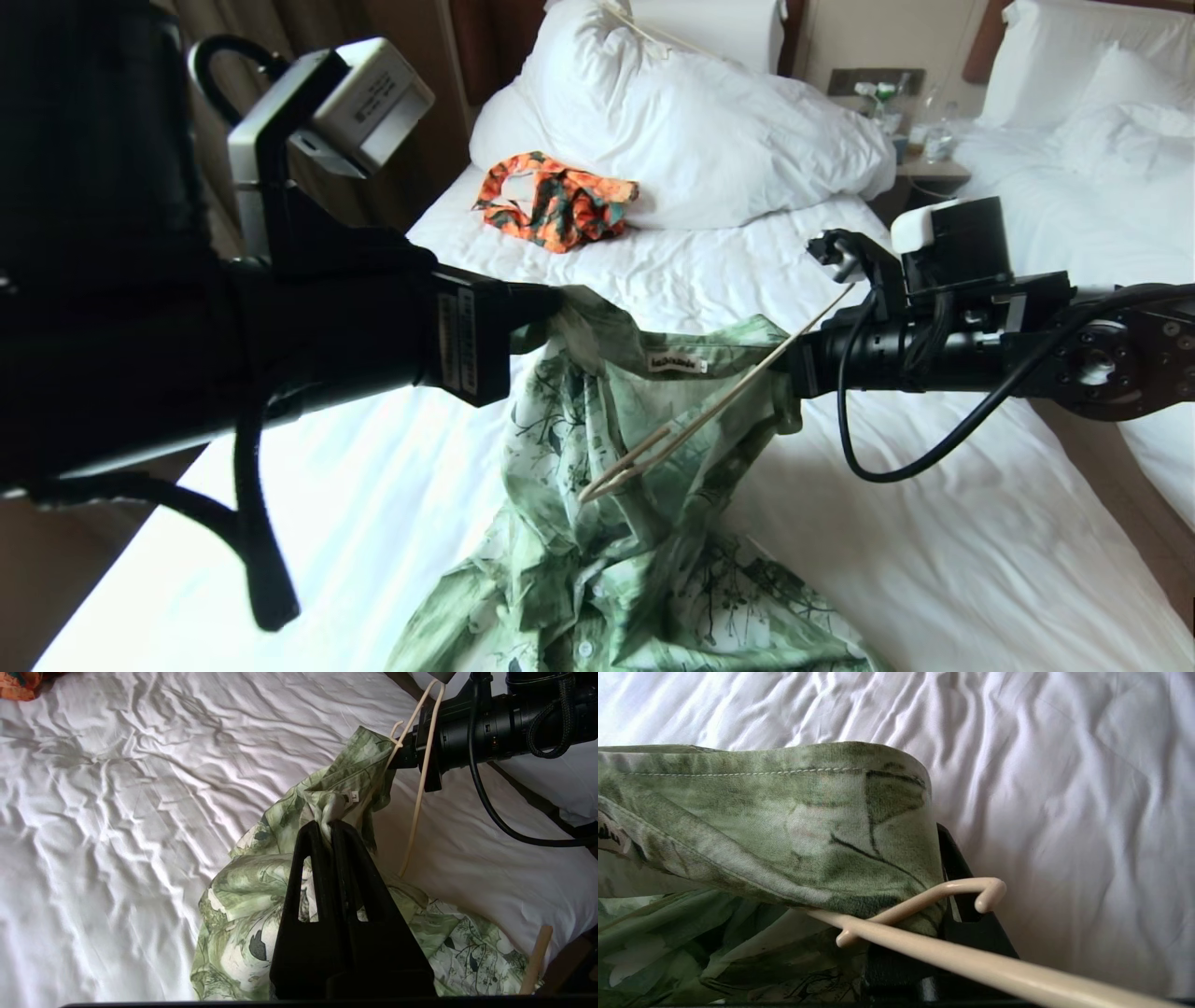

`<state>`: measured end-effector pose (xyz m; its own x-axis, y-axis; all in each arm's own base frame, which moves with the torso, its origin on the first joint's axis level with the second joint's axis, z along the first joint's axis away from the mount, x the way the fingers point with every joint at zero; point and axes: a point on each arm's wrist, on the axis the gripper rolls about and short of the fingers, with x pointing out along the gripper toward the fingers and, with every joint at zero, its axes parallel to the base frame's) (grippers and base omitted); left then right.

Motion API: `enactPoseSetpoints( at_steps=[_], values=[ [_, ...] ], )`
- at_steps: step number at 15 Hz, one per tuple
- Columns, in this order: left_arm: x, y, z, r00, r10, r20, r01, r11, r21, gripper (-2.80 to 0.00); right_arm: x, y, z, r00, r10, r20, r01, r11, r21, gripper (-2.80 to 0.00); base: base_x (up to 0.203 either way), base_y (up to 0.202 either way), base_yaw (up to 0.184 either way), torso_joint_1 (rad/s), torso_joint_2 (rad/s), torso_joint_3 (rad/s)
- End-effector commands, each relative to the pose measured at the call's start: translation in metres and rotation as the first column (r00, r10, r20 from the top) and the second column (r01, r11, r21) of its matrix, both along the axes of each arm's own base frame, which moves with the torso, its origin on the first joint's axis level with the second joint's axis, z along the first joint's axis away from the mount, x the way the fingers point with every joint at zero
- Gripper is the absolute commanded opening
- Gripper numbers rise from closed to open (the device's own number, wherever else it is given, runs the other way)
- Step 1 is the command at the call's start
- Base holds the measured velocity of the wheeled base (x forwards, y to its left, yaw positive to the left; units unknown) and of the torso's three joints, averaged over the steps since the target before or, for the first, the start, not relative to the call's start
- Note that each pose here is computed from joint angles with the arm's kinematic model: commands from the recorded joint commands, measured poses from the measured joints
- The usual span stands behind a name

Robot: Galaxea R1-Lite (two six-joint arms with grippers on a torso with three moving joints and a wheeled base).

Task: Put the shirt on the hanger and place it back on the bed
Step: Hook the other side of the shirt onto the hanger

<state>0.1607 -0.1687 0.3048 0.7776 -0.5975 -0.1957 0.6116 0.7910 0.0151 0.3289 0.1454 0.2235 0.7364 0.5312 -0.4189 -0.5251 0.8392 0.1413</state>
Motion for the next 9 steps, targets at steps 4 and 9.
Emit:
enactPoseSetpoints(
  at_steps=[4,9],
  values=[
    [0.022,-0.018,-0.004,1.000,0.018,-0.019,-0.017,1.000,0.017,-1.08,0.004,-0.017,-0.016,0.997,-0.046,-0.057,0.045,0.999,-0.022,-2.80,0.000,0.000,0.000,0.000,0.00,0.000],
    [0.008,-0.001,-0.008,0.997,0.039,-0.074,-0.037,0.999,0.037,0.00,0.002,-0.016,-0.024,0.995,-0.043,-0.085,0.040,0.999,-0.035,-2.80,0.000,0.000,0.000,0.000,0.00,0.000]
  ],
)
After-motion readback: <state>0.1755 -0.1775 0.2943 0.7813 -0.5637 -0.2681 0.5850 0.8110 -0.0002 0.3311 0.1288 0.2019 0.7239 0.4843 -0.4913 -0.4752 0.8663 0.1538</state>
